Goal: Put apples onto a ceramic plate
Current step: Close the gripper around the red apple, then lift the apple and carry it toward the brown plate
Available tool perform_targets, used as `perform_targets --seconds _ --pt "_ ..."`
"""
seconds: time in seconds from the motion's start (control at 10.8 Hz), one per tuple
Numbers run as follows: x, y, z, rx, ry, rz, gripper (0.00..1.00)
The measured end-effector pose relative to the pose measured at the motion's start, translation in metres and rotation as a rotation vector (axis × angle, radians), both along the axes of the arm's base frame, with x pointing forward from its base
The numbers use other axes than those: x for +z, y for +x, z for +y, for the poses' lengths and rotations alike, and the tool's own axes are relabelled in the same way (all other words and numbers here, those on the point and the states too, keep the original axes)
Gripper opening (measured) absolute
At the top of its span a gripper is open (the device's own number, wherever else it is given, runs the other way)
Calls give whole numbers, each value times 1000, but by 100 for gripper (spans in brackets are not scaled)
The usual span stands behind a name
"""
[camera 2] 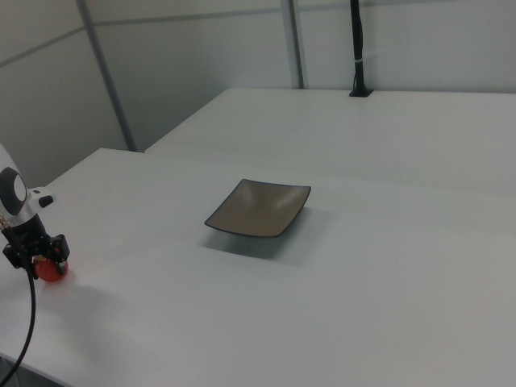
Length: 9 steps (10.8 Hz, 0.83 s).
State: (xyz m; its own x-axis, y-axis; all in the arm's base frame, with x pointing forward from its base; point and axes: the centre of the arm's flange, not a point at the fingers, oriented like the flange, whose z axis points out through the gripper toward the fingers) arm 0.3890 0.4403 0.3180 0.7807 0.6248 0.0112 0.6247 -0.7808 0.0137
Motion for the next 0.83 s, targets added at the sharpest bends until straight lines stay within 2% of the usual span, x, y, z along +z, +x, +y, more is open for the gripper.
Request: perform_targets --seconds 0.28,0.46,0.65,0.83 --pt "25 8 3 -9 23 -33 66" --pt "75 23 -8 -51 28 -78 66" --pt "139 41 -33 -154 37 -72 66" --pt "204 74 -79 -287 38 -34 66"
